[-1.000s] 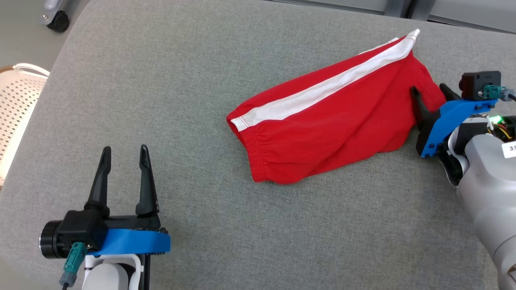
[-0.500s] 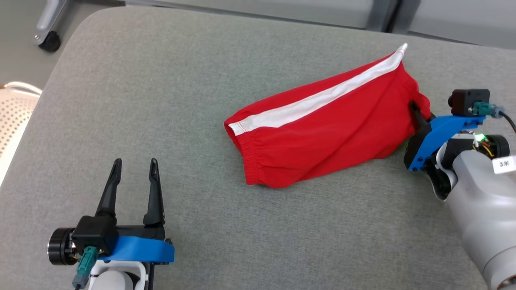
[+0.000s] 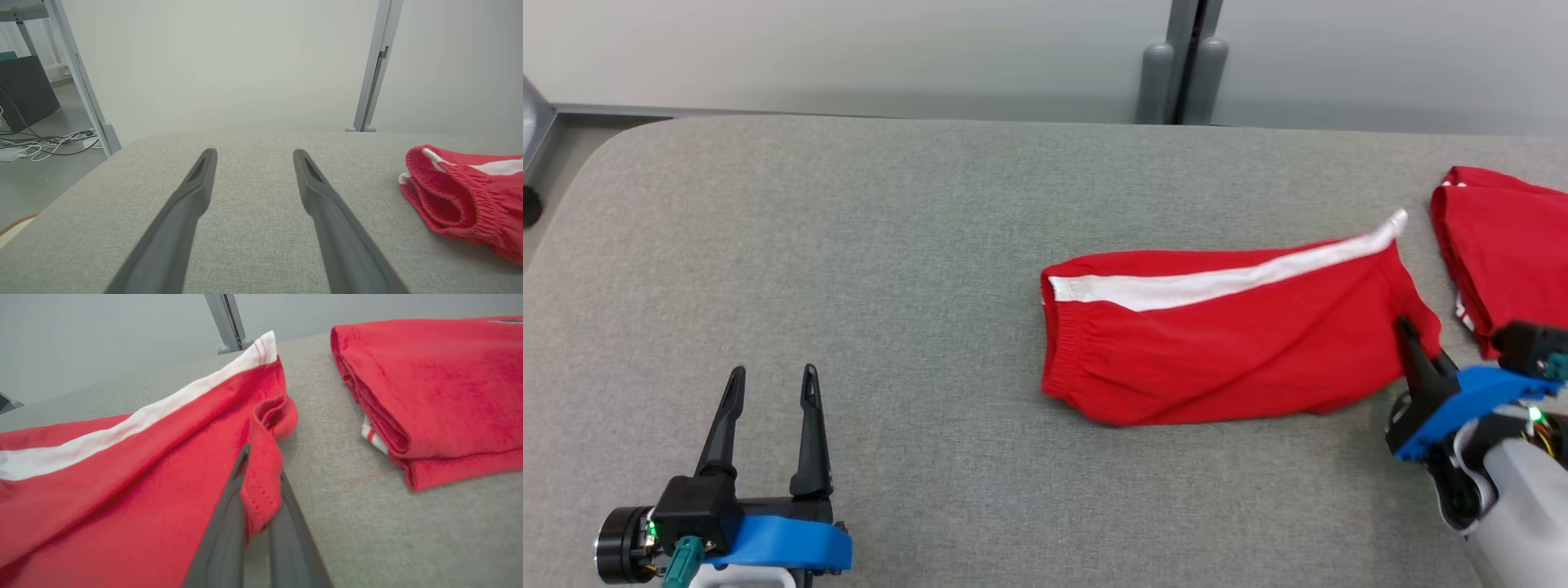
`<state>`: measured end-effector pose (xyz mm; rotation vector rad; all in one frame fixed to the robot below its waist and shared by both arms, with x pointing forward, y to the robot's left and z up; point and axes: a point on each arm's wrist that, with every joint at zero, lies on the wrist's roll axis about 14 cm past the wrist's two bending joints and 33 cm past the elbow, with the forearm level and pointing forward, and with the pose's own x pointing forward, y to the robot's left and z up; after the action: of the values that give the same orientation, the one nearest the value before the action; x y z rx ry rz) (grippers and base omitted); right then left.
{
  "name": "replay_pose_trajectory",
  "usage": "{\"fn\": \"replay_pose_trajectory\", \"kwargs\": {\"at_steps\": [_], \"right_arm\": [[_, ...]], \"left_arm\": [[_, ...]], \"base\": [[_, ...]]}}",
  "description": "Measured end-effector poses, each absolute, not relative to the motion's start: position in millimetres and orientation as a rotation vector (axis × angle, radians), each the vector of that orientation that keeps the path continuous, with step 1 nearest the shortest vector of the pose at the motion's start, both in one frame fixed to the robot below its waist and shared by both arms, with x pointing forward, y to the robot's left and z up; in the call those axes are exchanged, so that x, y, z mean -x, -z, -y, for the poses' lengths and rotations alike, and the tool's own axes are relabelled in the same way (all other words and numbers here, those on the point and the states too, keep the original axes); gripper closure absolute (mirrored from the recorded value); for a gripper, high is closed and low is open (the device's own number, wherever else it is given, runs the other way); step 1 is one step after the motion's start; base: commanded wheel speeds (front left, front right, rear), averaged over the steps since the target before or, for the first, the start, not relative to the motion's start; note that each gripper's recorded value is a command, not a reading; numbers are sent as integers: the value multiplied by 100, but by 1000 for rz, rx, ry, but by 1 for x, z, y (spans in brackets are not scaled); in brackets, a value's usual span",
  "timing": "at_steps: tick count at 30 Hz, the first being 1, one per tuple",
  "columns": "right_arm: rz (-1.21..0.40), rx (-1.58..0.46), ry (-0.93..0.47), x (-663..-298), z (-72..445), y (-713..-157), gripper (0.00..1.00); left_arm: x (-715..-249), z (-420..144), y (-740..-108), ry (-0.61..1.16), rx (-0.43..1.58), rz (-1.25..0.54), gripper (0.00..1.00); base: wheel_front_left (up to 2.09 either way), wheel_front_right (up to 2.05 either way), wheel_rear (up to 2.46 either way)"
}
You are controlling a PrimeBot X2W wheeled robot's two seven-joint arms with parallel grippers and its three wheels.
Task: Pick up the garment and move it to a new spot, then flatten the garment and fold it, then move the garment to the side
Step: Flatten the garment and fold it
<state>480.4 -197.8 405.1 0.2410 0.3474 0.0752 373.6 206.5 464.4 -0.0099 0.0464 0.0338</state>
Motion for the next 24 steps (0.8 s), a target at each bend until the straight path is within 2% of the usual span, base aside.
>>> {"fn": "replay_pose_trajectory", "kwargs": {"at_steps": [5,10,18,24], "right_arm": [[-361,-257,-22,-452,223,-394,100],[-324,-276,-28,-451,221,-402,100],[-166,-294,-144,-470,176,-452,100],[-66,-306,-288,-477,119,-488,100]], "left_arm": [[-375,-202,-467,-20,9,-37,0],[-377,-202,-464,-20,9,-44,0],[-373,-203,-469,-20,11,-32,0],[-367,-207,-469,-34,11,-34,0]], "base": [[0,0,0],[0,0,0],[0,0,0],[0,0,0]]}}
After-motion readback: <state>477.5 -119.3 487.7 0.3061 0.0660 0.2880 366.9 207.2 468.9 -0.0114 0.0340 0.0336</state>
